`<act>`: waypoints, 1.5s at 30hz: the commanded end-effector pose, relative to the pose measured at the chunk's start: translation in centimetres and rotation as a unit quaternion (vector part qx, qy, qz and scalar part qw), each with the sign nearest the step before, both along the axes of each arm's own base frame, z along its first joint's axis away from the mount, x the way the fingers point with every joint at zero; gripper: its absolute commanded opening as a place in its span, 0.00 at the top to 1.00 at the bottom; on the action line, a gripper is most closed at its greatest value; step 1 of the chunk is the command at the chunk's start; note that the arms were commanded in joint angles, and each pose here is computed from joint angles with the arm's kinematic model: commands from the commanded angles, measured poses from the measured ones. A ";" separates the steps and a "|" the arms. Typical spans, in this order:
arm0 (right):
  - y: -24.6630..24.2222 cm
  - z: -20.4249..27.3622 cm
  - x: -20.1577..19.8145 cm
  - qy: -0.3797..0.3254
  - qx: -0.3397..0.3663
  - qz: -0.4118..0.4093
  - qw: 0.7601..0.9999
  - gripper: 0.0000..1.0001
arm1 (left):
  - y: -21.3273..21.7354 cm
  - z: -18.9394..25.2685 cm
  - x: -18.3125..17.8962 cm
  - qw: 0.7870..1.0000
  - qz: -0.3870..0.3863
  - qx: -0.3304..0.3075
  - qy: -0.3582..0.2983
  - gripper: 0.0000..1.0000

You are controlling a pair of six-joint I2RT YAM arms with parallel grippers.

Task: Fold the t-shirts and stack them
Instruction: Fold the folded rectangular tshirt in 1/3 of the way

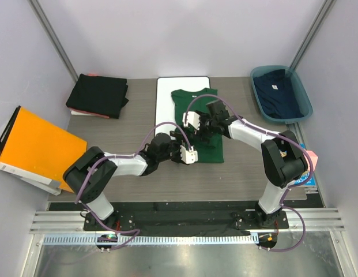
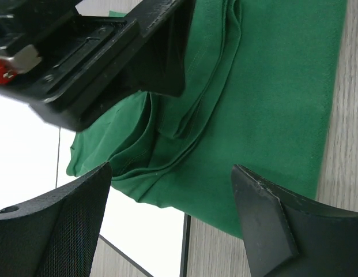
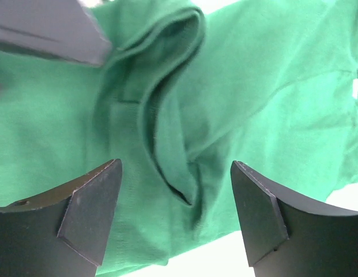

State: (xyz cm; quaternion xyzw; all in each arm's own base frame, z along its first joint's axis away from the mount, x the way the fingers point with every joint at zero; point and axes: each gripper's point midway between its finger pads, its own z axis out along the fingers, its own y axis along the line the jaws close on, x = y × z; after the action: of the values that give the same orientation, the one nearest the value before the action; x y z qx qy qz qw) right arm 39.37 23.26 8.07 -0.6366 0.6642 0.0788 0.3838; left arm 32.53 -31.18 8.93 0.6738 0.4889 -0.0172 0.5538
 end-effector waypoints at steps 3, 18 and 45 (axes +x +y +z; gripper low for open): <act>0.8 0.1 -2.4 0.030 0.009 0.014 0.999 0.18 | -1.6 1.8 0.9 0.999 -0.004 -0.036 -0.022 0.16; -0.5 -2.9 -1.5 0.005 -0.010 -0.027 1.000 0.18 | -1.8 1.6 1.7 0.999 0.000 -0.031 -0.033 0.16; -2.8 3.0 9.8 -0.230 -0.036 -0.109 0.966 0.16 | -2.5 0.5 1.5 0.999 -0.003 -0.035 -0.018 0.17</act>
State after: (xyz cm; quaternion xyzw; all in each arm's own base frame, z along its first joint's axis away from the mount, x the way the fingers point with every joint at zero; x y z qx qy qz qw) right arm 44.14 20.76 6.21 -0.6100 0.6548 -0.0697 0.4407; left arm 33.45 -32.35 7.19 0.6734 0.4901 -0.0173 0.5532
